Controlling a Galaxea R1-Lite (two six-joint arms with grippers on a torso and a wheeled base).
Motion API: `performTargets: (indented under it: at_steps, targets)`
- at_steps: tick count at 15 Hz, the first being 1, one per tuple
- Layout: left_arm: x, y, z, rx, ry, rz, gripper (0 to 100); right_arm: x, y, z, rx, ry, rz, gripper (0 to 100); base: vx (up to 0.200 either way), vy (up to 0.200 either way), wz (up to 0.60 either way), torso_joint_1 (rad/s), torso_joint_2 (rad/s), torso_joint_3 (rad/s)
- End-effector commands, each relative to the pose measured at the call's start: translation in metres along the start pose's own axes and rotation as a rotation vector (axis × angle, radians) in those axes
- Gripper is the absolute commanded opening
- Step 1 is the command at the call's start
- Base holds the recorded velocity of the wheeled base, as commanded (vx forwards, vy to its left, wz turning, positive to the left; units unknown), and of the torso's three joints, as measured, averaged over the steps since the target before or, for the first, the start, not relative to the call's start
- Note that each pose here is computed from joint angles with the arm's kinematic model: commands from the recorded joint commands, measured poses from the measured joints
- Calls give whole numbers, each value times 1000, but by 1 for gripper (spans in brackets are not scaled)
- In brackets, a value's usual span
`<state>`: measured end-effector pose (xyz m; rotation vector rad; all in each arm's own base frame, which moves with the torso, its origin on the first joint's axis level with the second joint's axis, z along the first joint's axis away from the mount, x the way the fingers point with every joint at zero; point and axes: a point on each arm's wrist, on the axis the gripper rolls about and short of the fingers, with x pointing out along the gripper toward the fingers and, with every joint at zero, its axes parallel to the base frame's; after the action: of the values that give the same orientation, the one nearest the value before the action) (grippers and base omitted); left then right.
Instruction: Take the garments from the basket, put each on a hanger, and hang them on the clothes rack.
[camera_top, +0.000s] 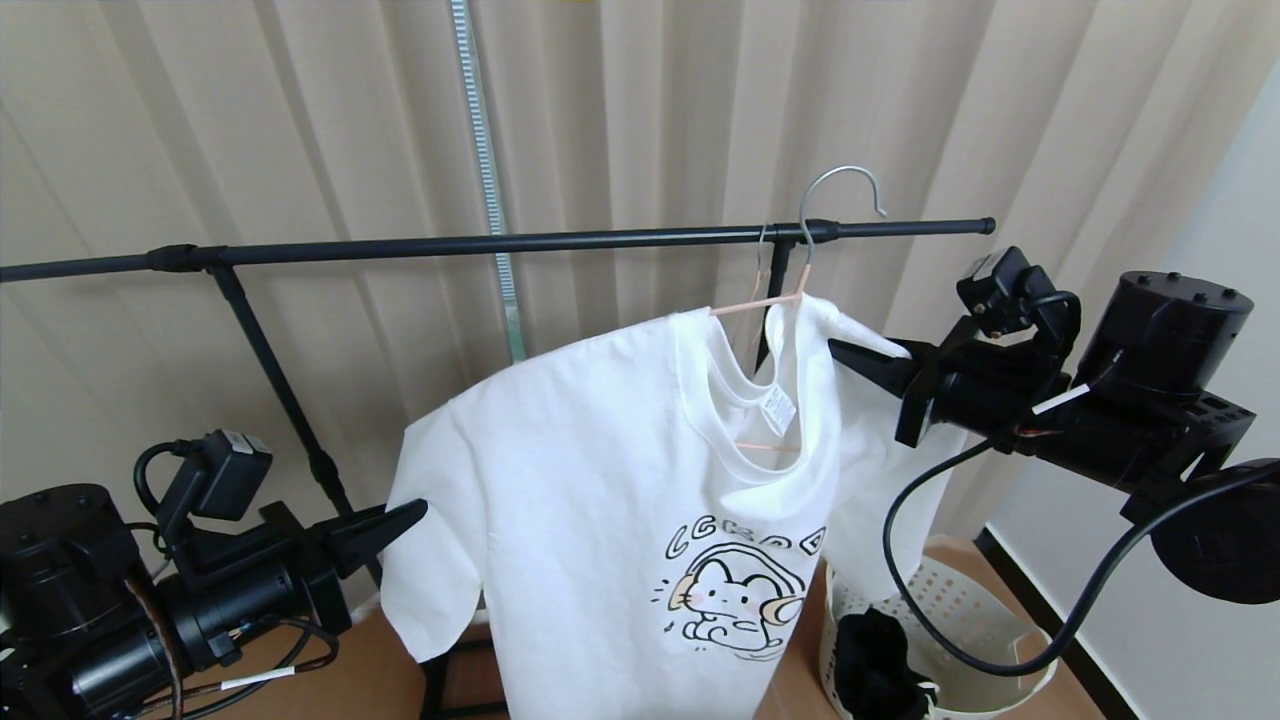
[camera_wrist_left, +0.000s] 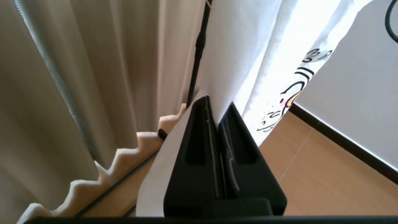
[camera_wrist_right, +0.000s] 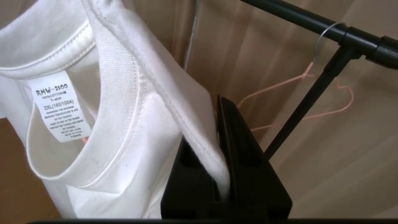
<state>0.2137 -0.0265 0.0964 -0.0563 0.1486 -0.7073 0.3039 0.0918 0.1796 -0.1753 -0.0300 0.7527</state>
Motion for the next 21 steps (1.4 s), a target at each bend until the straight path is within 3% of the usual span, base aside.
performTargets:
  at_steps: [1,18,19,21]
  targets:
    - [1,0,0,-2,1,1,0,0,-2,1,-1,-2,-5,0,0,0,0,0,0,0]
    - [-1,-3,-6,-13,18,-11,0,-3,-5,1,16,-5,-16,0,0,0,0,0,0,0]
    - [-1,-3,-7,-15,22,-9,100,-3,-5,1,16,-5,-16,0,0,0,0,0,0,0]
    - [-1,-3,-12,-29,40,-11,100,-2,-4,1,17,-2,-14,0,0,0,0,0,0,0]
